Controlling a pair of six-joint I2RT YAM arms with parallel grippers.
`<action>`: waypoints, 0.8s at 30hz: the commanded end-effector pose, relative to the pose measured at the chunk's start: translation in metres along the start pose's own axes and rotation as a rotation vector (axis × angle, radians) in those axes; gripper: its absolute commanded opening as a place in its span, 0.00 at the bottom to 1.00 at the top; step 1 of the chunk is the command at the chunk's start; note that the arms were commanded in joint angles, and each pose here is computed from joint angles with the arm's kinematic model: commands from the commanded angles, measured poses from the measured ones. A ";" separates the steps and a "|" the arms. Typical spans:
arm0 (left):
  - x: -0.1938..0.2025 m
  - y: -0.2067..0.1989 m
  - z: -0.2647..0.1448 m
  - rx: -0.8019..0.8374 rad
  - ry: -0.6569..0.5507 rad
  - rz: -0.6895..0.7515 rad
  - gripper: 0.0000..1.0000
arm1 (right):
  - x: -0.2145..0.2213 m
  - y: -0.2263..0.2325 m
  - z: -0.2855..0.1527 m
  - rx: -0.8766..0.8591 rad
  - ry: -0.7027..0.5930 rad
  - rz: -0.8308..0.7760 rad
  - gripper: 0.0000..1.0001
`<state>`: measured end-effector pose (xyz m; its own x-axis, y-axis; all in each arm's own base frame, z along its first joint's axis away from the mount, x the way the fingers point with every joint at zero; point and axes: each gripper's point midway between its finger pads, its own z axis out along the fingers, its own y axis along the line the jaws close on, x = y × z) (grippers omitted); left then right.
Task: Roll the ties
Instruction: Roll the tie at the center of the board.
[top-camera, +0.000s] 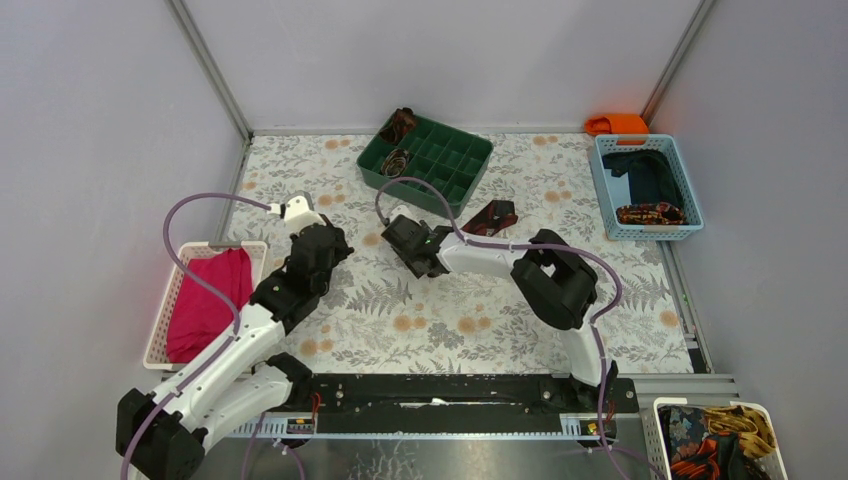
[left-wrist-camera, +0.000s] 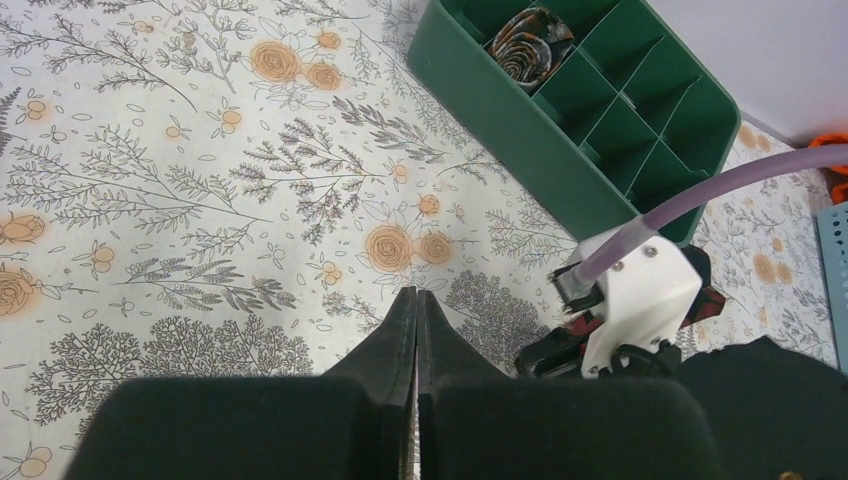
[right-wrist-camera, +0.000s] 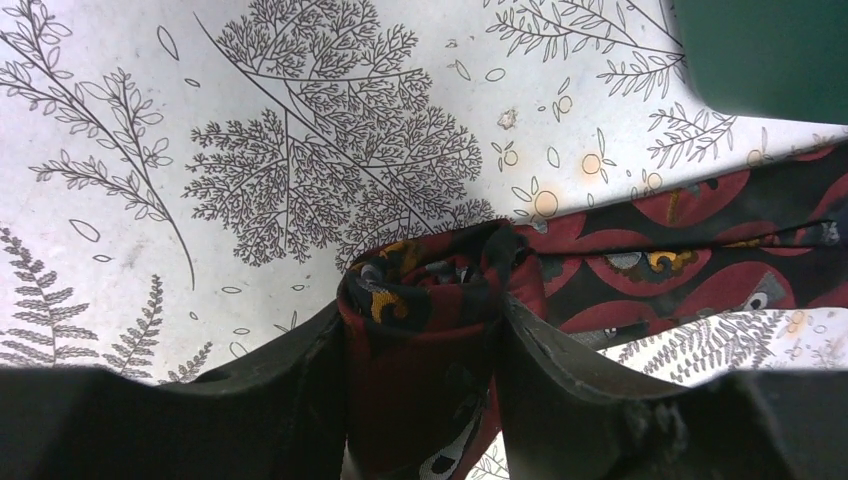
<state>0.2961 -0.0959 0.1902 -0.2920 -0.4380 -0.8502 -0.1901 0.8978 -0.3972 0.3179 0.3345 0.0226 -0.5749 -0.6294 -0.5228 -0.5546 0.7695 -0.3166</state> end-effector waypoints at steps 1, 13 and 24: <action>-0.011 -0.007 0.002 0.015 -0.037 -0.013 0.00 | 0.004 0.015 -0.007 -0.152 0.055 0.102 0.53; -0.020 -0.016 -0.001 0.049 -0.046 -0.002 0.00 | -0.021 0.072 -0.055 -0.617 0.072 0.353 0.50; -0.004 -0.034 0.015 0.100 0.014 0.008 0.00 | -0.005 0.060 -0.040 -0.847 0.150 0.579 0.49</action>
<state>0.3061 -0.1119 0.1850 -0.3373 -0.4158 -0.8446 -0.1475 0.9094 -0.3888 0.2713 0.3864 0.0374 -0.8795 -0.2810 -0.3840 -0.4585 0.7162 0.5262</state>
